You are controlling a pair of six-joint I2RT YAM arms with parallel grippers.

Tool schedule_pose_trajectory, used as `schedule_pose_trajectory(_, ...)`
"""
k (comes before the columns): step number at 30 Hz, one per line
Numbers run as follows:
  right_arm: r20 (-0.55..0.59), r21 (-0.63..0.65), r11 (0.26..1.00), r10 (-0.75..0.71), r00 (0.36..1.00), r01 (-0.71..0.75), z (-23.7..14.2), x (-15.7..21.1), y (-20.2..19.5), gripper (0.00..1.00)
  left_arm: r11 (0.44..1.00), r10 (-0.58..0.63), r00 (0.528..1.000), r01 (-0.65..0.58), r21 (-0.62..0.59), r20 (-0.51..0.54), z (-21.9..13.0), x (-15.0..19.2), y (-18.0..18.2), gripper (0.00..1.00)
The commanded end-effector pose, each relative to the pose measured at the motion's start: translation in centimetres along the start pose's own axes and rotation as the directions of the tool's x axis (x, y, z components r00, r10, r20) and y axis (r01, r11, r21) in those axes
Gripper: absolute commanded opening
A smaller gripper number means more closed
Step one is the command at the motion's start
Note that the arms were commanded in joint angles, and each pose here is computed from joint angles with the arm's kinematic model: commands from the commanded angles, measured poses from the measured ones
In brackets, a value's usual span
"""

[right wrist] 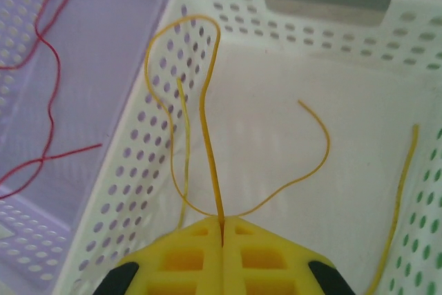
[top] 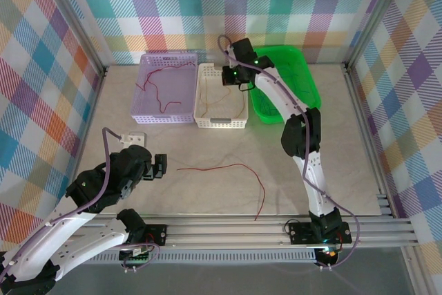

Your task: Untangle the cables

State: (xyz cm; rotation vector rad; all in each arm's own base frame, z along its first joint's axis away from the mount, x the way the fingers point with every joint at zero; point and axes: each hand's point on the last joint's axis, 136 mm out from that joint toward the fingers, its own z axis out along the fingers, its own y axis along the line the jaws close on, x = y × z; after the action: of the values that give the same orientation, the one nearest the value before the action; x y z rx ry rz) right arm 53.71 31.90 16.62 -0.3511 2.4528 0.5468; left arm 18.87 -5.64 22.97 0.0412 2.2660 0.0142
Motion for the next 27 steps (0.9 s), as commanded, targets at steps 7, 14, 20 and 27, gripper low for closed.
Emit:
schedule_pose_trajectory(7,-0.134,0.107,0.994,-0.008,0.991,0.023,3.6,4.6,-2.1,0.00,1.000,0.001,1.000,-0.001,0.002,0.003,0.3,-0.1,-0.1,1.00)
schedule_pose_trajectory(14,-0.184,0.153,0.987,-0.017,0.983,0.046,3.6,5.7,-3.1,0.00,1.000,0.001,1.000,-0.001,0.002,0.004,0.3,-0.1,-0.2,1.00)
schedule_pose_trajectory(20,-0.167,0.148,0.988,-0.025,0.986,0.050,2.0,4.7,-2.5,0.12,1.000,0.001,1.000,-0.001,0.001,0.002,0.3,-0.1,-0.2,1.00)
schedule_pose_trajectory(27,-0.139,0.146,0.988,-0.023,0.990,0.043,-0.5,3.5,-1.7,0.24,1.000,0.001,1.000,-0.001,-0.002,0.001,0.4,0.0,-0.2,1.00)
